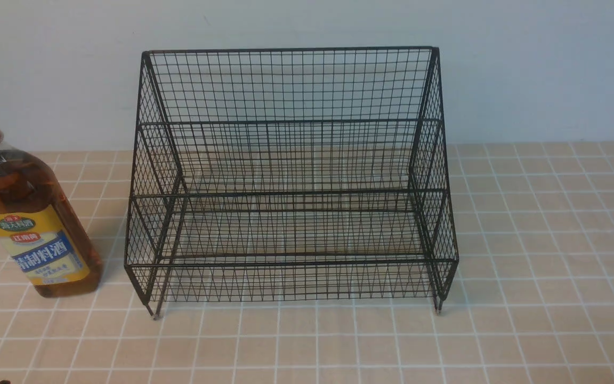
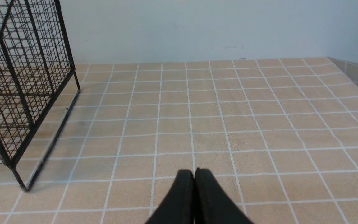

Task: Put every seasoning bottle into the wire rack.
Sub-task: Use the left arm to grab the condiment bottle closest to it

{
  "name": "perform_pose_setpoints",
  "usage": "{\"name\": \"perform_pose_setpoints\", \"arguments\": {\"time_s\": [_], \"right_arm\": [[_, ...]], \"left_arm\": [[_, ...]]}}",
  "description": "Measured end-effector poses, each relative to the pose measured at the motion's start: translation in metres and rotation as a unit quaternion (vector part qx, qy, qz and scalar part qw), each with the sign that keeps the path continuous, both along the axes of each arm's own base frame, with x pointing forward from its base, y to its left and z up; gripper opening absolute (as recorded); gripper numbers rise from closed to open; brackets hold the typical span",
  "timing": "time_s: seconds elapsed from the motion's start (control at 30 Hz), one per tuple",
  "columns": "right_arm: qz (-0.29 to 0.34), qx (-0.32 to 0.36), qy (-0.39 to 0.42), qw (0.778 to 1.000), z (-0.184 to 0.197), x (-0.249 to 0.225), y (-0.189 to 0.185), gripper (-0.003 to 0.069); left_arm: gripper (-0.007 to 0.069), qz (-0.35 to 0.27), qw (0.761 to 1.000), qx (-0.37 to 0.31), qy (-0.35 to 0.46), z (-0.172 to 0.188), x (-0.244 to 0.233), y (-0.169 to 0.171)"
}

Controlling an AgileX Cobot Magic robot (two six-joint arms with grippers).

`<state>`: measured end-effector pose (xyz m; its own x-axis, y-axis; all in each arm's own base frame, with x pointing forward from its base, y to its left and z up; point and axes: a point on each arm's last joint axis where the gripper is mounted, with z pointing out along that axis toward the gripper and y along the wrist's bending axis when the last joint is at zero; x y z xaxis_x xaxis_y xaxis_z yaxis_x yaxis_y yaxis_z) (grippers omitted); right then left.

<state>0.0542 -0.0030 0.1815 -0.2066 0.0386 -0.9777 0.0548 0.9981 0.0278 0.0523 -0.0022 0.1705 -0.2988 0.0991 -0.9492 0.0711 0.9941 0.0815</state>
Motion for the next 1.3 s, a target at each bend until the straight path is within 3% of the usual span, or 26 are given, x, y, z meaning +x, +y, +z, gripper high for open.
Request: {"name": "perform_pose_setpoints", "arguments": {"time_s": [1.0,1.13,1.23,1.3], "right_arm": [[0.0,0.0,0.0,1.0,0.0,0.0,0.0,-0.0015],[0.0,0.0,0.0,1.0,0.0,0.0,0.0,-0.0015],[0.0,0.0,0.0,1.0,0.0,0.0,0.0,-0.0015],[0.0,0.0,0.0,1.0,0.0,0.0,0.0,-0.0015]], "left_arm": [[-0.0007,0.001,1.0,0.012,-0.005,0.001,0.0,0.001],[-0.0007,0.006,0.998,-0.045,-0.046,0.008,0.002,-0.001],[-0.0007,0.016,0.981,-0.156,-0.112,0.021,0.004,-0.003],[-0.0007,0.017,0.974,-0.177,-0.137,0.026,0.004,-0.002]]}}
